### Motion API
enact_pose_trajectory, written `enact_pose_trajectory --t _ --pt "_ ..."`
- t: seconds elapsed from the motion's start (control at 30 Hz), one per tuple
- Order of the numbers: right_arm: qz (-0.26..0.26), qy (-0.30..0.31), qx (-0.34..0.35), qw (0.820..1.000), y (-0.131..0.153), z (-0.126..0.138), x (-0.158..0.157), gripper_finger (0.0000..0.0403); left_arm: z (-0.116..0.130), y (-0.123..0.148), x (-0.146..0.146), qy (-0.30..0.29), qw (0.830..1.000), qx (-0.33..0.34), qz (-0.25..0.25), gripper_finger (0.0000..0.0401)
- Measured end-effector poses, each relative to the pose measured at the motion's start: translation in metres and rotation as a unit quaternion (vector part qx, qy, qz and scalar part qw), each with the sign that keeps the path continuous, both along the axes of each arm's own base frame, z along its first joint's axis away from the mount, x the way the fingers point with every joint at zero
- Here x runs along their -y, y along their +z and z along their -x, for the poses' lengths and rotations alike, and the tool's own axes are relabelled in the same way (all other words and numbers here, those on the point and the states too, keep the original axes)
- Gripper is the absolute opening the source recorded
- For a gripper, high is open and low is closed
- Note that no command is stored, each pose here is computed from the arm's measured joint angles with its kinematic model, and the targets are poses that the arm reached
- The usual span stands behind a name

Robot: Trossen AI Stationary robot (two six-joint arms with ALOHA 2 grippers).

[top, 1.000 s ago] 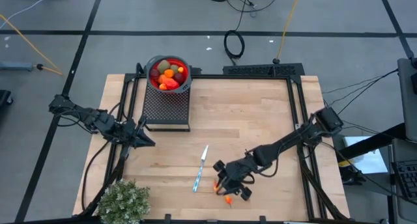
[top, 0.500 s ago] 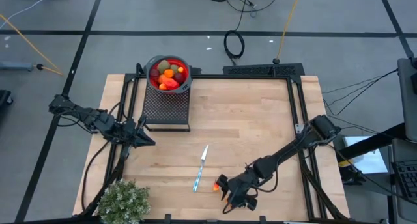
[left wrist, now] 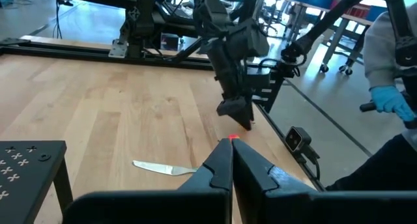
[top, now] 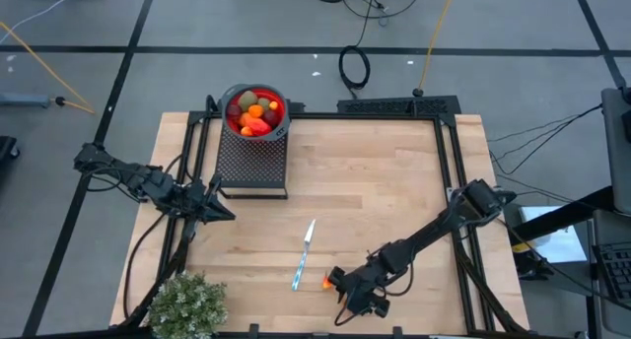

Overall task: Pick & Place Fruit
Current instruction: Put the orange pear into the red strainer bowl on the shelf

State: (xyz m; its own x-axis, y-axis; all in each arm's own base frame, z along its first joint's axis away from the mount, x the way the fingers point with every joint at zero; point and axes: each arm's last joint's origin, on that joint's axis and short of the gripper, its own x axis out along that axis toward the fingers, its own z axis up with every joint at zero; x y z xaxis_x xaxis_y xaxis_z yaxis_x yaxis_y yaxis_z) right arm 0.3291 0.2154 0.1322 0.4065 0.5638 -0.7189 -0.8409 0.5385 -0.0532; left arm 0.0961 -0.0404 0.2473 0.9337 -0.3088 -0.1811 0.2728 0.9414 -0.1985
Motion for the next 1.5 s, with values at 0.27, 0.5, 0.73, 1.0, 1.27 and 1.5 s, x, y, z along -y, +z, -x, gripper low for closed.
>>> enact_pose_trajectory --t 0.27,0.5,0.73,1.0,1.27,1.5 --pt "0.012 -0.001 -0.007 1.000 -0.007 -0.002 0.005 0.0224 0.000 0.000 0.000 0.000 1.000 0.001 0.001 0.0020" --pt "0.014 -0.004 -0.011 1.000 -0.009 -0.001 0.007 0.0218 0.000 0.000 0.000 0.002 1.000 -0.003 0.010 0.0008" --pt "0.006 -0.017 -0.024 1.000 -0.009 -0.001 0.007 0.0176 0.000 0.000 0.000 0.002 1.000 -0.003 0.010 0.0011" --pt "-0.006 -0.039 -0.040 0.998 -0.007 -0.001 0.008 0.0114 0.000 0.000 0.000 0.002 1.000 -0.003 0.011 0.0016" --pt "-0.040 -0.080 -0.030 0.996 0.019 0.000 0.011 0.0100 -0.001 0.009 0.000 0.005 0.998 0.032 0.051 0.0004" --pt "-0.071 -0.163 0.019 0.984 0.064 0.001 0.025 0.0102 -0.005 0.022 0.002 0.004 0.992 0.088 0.095 0.0027"
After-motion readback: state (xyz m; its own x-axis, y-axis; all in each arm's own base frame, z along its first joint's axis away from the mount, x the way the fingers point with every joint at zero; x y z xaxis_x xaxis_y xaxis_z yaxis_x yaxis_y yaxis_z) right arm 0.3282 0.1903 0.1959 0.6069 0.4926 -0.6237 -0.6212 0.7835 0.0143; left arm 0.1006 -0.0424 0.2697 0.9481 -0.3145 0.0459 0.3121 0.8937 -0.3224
